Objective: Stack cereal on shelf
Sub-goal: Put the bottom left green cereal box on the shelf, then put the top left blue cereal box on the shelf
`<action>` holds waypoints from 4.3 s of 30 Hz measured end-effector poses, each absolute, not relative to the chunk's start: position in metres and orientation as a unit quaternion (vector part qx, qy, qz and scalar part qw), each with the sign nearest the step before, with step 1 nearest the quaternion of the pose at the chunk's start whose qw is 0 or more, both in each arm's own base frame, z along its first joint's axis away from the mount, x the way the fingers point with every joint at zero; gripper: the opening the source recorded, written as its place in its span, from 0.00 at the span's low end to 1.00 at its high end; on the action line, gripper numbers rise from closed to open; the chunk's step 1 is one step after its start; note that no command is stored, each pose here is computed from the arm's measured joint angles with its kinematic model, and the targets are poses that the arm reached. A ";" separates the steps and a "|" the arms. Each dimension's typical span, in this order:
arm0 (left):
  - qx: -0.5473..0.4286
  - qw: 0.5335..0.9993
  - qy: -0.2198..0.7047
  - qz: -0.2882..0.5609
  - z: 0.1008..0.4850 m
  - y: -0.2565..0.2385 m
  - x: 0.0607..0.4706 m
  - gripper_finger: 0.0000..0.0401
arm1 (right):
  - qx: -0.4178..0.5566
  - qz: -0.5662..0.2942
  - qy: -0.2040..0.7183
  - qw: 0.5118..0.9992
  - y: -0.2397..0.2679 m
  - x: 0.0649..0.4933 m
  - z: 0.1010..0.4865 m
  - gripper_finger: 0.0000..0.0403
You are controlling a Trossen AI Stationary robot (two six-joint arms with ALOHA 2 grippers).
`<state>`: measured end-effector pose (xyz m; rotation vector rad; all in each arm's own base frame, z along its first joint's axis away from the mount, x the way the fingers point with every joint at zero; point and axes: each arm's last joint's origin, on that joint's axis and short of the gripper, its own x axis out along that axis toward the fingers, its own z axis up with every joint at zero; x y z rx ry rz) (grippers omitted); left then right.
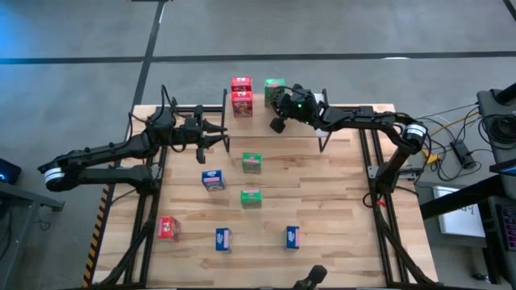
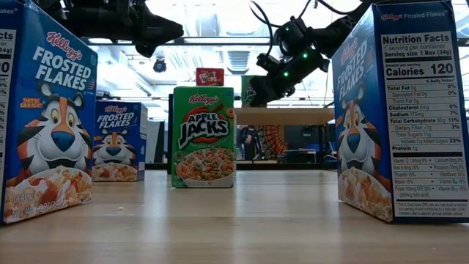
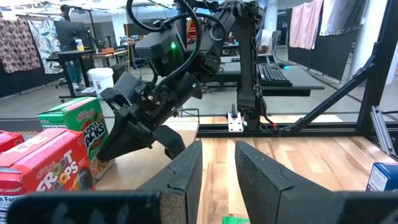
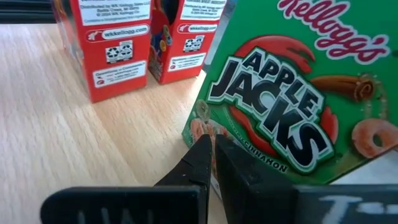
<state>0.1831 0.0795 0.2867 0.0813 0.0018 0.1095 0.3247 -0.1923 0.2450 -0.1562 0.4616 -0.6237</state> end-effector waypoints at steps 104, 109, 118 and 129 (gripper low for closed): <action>-0.101 0.783 0.598 0.139 0.304 -0.044 0.245 0.39 | -0.257 -0.082 -0.060 0.961 -0.022 0.196 0.283 0.03; -0.048 0.783 0.603 0.145 0.300 -0.042 0.243 0.54 | -0.255 -0.081 -0.057 0.962 -0.022 0.197 0.283 0.03; -0.018 0.773 0.619 0.137 0.280 -0.039 0.242 0.63 | -0.254 -0.080 -0.057 0.962 -0.022 0.197 0.282 0.03; 0.017 0.770 0.615 0.167 0.261 -0.026 0.242 0.63 | -0.253 -0.080 -0.056 0.962 -0.022 0.197 0.282 0.03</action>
